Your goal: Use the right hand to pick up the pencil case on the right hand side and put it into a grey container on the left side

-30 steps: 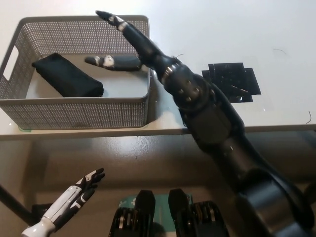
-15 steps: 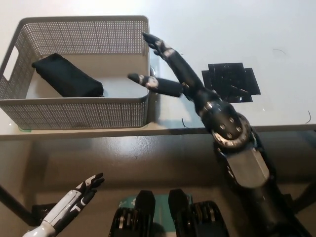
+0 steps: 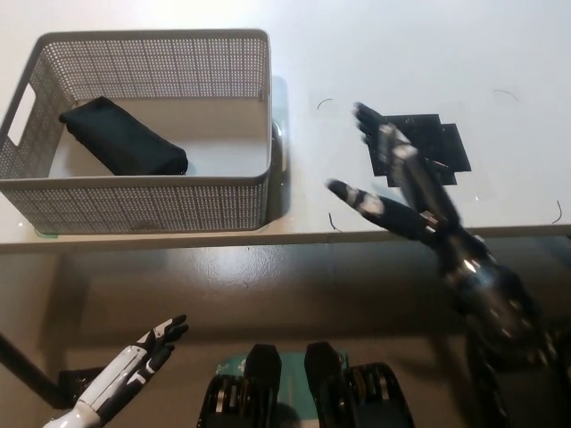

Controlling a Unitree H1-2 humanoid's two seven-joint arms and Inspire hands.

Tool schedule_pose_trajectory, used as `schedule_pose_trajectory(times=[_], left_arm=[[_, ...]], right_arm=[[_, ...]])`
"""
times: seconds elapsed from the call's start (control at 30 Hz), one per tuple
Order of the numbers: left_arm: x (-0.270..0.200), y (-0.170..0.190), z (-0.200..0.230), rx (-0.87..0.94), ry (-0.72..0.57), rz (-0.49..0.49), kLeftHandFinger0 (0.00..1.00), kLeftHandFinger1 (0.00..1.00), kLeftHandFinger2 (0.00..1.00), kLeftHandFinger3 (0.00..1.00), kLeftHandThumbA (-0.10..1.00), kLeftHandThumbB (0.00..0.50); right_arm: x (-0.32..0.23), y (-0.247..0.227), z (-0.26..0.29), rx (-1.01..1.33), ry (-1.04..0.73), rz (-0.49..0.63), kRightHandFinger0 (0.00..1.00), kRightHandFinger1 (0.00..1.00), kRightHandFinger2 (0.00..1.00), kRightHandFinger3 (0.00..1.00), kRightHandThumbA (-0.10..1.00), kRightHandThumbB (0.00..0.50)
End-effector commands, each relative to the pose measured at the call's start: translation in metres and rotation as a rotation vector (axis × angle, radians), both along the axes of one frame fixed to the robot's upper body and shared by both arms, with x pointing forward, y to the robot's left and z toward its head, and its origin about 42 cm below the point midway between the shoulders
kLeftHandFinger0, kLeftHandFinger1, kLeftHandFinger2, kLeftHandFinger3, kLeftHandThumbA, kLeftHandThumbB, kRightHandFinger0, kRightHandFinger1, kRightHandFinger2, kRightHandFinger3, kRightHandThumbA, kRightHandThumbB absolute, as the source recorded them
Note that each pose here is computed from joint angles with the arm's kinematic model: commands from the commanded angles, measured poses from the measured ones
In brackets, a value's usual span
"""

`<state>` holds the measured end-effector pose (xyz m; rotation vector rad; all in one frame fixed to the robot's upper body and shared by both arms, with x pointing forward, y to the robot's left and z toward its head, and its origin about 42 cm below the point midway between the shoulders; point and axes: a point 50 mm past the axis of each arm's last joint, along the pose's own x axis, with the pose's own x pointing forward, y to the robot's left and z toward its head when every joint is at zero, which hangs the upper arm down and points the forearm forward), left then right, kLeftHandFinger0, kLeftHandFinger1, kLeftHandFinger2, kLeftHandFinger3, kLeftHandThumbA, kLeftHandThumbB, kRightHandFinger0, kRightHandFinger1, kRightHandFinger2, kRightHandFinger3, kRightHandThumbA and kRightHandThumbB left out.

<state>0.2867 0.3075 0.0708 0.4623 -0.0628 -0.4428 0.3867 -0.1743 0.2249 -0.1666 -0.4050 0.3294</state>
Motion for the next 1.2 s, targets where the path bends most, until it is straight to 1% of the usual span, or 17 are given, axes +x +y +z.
schedule_pose_trajectory(times=[0.0, 0.13, 0.17, 0.27, 0.37, 0.47, 0.53, 0.57, 0.63, 0.67, 0.73, 0.77, 0.83, 0.87, 0.9, 1.03, 1.17], left_arm=[[-0.006, 0.015, 0.005, 0.016, -0.026, 0.008, 1.0, 1.0, 1.0, 1.0, 1.0, 0.365], [-0.006, 0.015, 0.005, 0.021, -0.032, 0.009, 1.0, 1.0, 1.0, 1.0, 1.0, 0.361], [-0.006, 0.015, 0.005, 0.014, -0.024, 0.015, 1.0, 1.0, 1.0, 1.0, 1.0, 0.372], [-0.004, 0.014, 0.005, 0.012, -0.032, 0.007, 1.0, 1.0, 1.0, 1.0, 1.0, 0.353], [-0.002, 0.016, 0.006, 0.012, -0.042, 0.01, 1.0, 1.0, 1.0, 1.0, 1.0, 0.357], [-0.003, 0.017, 0.006, 0.002, -0.044, 0.019, 1.0, 1.0, 1.0, 1.0, 1.0, 0.362], [-0.002, 0.017, 0.007, -0.007, -0.049, 0.02, 1.0, 1.0, 1.0, 1.0, 1.0, 0.355], [-0.001, 0.018, 0.006, -0.018, -0.054, 0.02, 1.0, 1.0, 1.0, 1.0, 1.0, 0.336], [-0.001, 0.019, 0.007, -0.014, -0.06, 0.02, 1.0, 1.0, 1.0, 1.0, 1.0, 0.326], [0.0, 0.019, 0.008, -0.019, -0.066, 0.022, 1.0, 1.0, 1.0, 1.0, 1.0, 0.321], [0.001, 0.019, 0.009, -0.018, -0.078, 0.021, 1.0, 1.0, 1.0, 1.0, 1.0, 0.314], [0.0, 0.02, 0.008, -0.019, -0.072, 0.03, 1.0, 1.0, 1.0, 1.0, 1.0, 0.346], [-0.003, 0.02, 0.008, -0.037, -0.062, 0.05, 1.0, 1.0, 1.0, 1.0, 1.0, 0.372], [-0.005, 0.019, 0.008, -0.05, -0.057, 0.059, 1.0, 1.0, 1.0, 1.0, 1.0, 0.371], [-0.009, 0.019, 0.007, -0.054, -0.06, 0.068, 1.0, 1.0, 1.0, 1.0, 1.0, 0.378], [-0.024, 0.023, 0.005, -0.095, -0.068, 0.117, 1.0, 1.0, 1.0, 1.0, 1.0, 0.371], [-0.037, 0.029, 0.002, -0.126, -0.073, 0.158, 1.0, 1.0, 1.0, 1.0, 1.0, 0.365]], right_arm=[[-0.051, -0.047, 0.031, 0.2, -0.15, 0.062, 1.0, 1.0, 1.0, 1.0, 1.0, 0.491], [-0.062, -0.062, 0.008, 0.163, -0.082, 0.021, 1.0, 1.0, 1.0, 1.0, 1.0, 0.499], [-0.066, -0.067, -0.002, 0.146, -0.059, 0.01, 1.0, 1.0, 1.0, 1.0, 1.0, 0.467], [-0.072, -0.074, -0.017, 0.122, -0.01, -0.023, 1.0, 1.0, 1.0, 1.0, 1.0, 0.464], [-0.077, -0.079, -0.039, 0.11, 0.056, -0.043, 1.0, 1.0, 1.0, 1.0, 1.0, 0.457], [-0.083, -0.083, -0.064, 0.103, 0.124, -0.035, 1.0, 1.0, 1.0, 1.0, 1.0, 0.426], [-0.085, -0.082, -0.073, 0.107, 0.158, -0.026, 1.0, 1.0, 1.0, 1.0, 1.0, 0.422], [-0.086, -0.08, -0.079, 0.103, 0.163, -0.017, 1.0, 1.0, 1.0, 1.0, 1.0, 0.406], [-0.09, -0.077, -0.088, 0.101, 0.191, -0.003, 1.0, 1.0, 1.0, 1.0, 1.0, 0.389], [-0.091, -0.076, -0.094, 0.096, 0.191, 0.006, 1.0, 1.0, 1.0, 1.0, 1.0, 0.367], [-0.091, -0.074, -0.102, 0.089, 0.204, 0.01, 1.0, 1.0, 1.0, 1.0, 1.0, 0.364], [-0.092, -0.072, -0.11, 0.091, 0.218, 0.008, 1.0, 1.0, 1.0, 1.0, 1.0, 0.357], [-0.095, -0.073, -0.124, 0.091, 0.242, 0.008, 1.0, 1.0, 1.0, 1.0, 1.0, 0.346], [-0.096, -0.073, -0.127, 0.094, 0.25, 0.009, 1.0, 1.0, 1.0, 1.0, 1.0, 0.346], [-0.1, -0.073, -0.133, 0.098, 0.269, 0.009, 1.0, 1.0, 1.0, 1.0, 1.0, 0.368], [-0.117, -0.072, -0.147, 0.093, 0.292, 0.006, 1.0, 1.0, 1.0, 1.0, 1.0, 0.374], [-0.132, -0.078, -0.16, 0.093, 0.29, -0.027, 1.0, 1.0, 1.0, 1.0, 1.0, 0.338]])
